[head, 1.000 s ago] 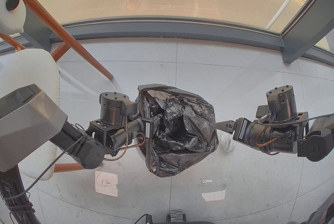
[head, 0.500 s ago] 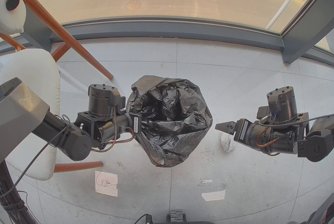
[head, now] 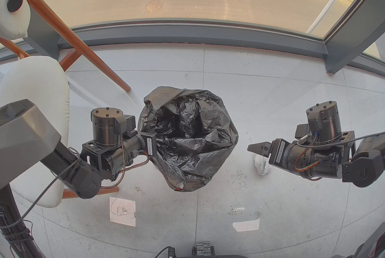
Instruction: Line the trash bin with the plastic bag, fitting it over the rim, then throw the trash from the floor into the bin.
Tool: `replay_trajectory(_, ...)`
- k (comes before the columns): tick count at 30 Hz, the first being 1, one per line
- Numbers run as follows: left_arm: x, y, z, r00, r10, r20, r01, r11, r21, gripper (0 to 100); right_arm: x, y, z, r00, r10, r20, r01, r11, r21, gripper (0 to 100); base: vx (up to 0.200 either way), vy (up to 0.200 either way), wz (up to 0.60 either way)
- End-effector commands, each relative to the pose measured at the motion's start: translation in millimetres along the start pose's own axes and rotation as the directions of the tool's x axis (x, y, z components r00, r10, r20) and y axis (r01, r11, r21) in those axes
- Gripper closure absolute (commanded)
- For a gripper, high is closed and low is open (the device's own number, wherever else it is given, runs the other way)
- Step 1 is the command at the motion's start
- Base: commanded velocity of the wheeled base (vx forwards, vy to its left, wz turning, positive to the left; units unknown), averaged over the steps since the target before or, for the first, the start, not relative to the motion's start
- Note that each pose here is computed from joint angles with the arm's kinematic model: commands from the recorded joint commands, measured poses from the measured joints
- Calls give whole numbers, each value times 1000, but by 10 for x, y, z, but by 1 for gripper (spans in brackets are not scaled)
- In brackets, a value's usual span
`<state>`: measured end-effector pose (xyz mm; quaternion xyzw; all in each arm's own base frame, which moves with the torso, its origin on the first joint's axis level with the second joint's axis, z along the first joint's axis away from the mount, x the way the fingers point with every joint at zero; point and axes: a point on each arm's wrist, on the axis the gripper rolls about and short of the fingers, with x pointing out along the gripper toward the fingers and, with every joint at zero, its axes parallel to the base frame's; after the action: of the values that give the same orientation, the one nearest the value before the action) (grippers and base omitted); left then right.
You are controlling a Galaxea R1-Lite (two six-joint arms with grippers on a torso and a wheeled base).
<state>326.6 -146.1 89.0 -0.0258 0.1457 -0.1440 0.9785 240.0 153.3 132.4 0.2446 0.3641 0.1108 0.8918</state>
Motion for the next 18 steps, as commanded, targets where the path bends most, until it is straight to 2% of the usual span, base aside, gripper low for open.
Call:
replay_trajectory(1,196,44,-421,997,13,-77,-12,1000,10,100,-1,-24,-37,1000,-8,-12,8,1000,-4,0,0,0,0)
replay_trajectory(4,239,19,-538,997,4,-79,-3,1000,13,100,-1,-20,-34,1000,-7,-10,7,1000,-3,0,0,0,0)
replay_trajectory(5,236,17,-558,996,5,-85,-4,1000,14,0,-1,-20,-34,1000,-7,-10,7,1000,-3,0,0,0,0)
replay_trajectory(15,186,-20,-529,998,-8,-67,9,1000,24,0,-4,-25,-32,1000,-8,-10,8,1000,2,0,0,0,0)
replay_trajectory(18,80,-32,-293,1000,-17,-4,17,999,33,0,8,-29,-38,1000,-11,-13,11,1000,0,0,0,0,0)
